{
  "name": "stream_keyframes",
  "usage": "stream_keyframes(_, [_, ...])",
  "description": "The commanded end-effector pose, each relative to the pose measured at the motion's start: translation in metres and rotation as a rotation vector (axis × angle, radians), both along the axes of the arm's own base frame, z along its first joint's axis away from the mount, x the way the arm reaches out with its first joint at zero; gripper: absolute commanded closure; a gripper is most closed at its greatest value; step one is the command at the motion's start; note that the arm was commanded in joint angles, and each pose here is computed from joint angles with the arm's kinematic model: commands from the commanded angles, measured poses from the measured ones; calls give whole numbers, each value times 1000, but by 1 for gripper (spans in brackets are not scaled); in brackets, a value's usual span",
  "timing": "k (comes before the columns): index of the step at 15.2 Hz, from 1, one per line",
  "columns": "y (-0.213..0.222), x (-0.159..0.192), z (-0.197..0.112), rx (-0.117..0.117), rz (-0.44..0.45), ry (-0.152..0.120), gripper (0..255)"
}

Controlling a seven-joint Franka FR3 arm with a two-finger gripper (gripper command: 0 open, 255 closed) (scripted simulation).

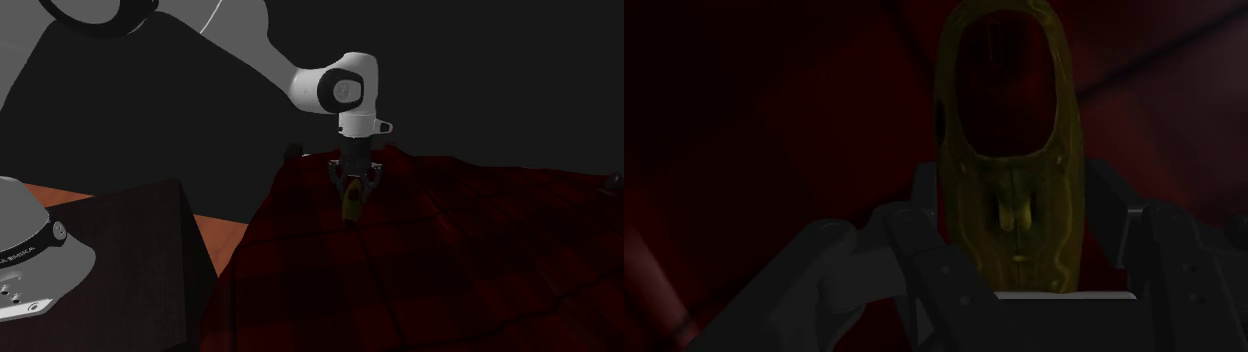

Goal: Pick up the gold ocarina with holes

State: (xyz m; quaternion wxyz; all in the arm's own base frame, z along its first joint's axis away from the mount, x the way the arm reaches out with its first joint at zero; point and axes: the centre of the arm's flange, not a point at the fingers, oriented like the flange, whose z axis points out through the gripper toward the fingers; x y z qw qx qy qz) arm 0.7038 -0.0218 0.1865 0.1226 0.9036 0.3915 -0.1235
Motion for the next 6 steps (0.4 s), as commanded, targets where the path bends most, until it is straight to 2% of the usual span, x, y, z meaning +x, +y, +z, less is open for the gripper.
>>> stream_keyframes(1, [1, -1, 11, 0, 0, 0, 255])
stream_keyframes(6, [1, -1, 28, 0, 0, 0, 255])
